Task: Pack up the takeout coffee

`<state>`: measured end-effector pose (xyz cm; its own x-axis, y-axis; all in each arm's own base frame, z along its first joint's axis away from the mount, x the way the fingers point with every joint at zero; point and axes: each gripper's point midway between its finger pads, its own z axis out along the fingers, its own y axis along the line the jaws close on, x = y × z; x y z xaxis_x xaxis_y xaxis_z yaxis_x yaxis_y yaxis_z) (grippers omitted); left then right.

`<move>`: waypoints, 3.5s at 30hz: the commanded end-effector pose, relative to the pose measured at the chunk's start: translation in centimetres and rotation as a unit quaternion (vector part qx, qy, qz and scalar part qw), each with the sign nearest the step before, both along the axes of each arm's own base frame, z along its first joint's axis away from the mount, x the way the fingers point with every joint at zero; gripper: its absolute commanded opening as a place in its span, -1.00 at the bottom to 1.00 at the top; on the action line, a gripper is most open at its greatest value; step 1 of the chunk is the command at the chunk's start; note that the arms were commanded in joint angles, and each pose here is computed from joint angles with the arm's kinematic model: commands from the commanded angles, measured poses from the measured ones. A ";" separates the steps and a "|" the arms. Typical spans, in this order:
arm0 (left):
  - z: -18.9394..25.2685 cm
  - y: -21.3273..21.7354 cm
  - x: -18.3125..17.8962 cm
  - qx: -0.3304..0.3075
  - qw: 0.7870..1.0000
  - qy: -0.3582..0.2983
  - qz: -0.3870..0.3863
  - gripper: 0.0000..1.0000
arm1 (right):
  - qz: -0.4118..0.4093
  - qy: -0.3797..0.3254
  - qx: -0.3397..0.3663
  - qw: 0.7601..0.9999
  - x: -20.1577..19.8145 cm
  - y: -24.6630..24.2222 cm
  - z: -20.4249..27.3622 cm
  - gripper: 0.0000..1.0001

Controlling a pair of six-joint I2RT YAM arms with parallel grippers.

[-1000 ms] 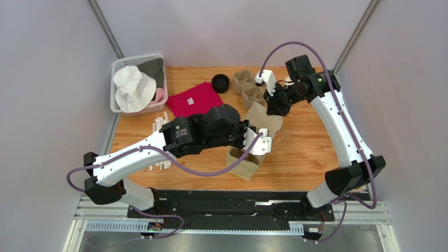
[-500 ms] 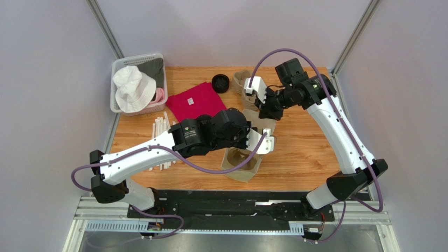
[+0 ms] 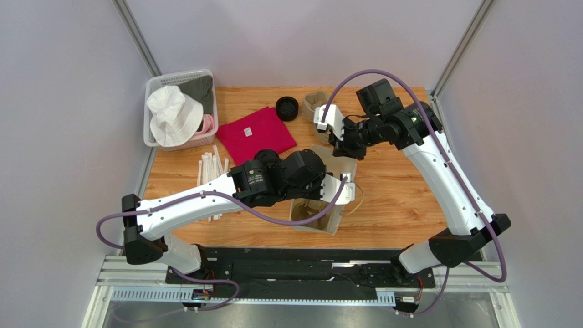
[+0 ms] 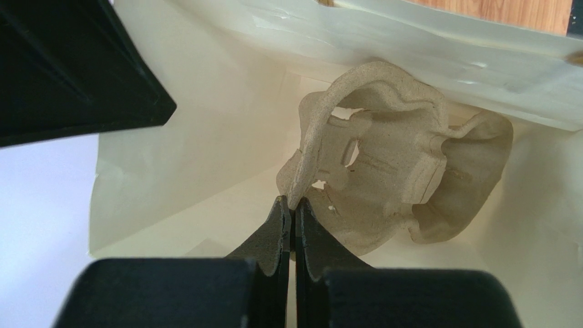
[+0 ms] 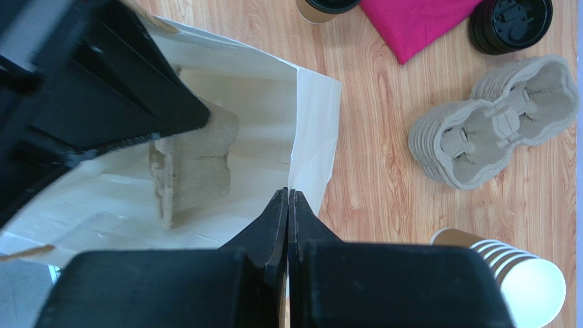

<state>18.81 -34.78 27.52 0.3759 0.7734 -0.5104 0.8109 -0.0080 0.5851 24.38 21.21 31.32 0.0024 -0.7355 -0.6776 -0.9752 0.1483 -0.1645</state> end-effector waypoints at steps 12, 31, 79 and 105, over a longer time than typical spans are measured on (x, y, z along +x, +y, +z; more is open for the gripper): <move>-3.2 0.2 0.7 -0.009 0.999 0.000 0.042 -1.00 | 0.038 0.023 -0.029 0.999 -5.1 -0.9 0.6 -1.00; -5.2 0.3 0.9 0.001 0.996 0.065 0.055 -0.56 | 0.059 0.025 -0.030 0.997 -5.4 -0.6 0.1 -1.00; 10.8 1.6 -4.2 -0.181 0.980 0.079 0.022 0.40 | 0.007 0.017 -0.052 0.998 -4.5 -3.6 -2.7 -1.00; 6.0 14.5 8.2 -0.243 0.897 0.208 0.307 0.92 | 0.007 -0.097 0.014 0.995 -5.2 -4.4 0.0 -1.00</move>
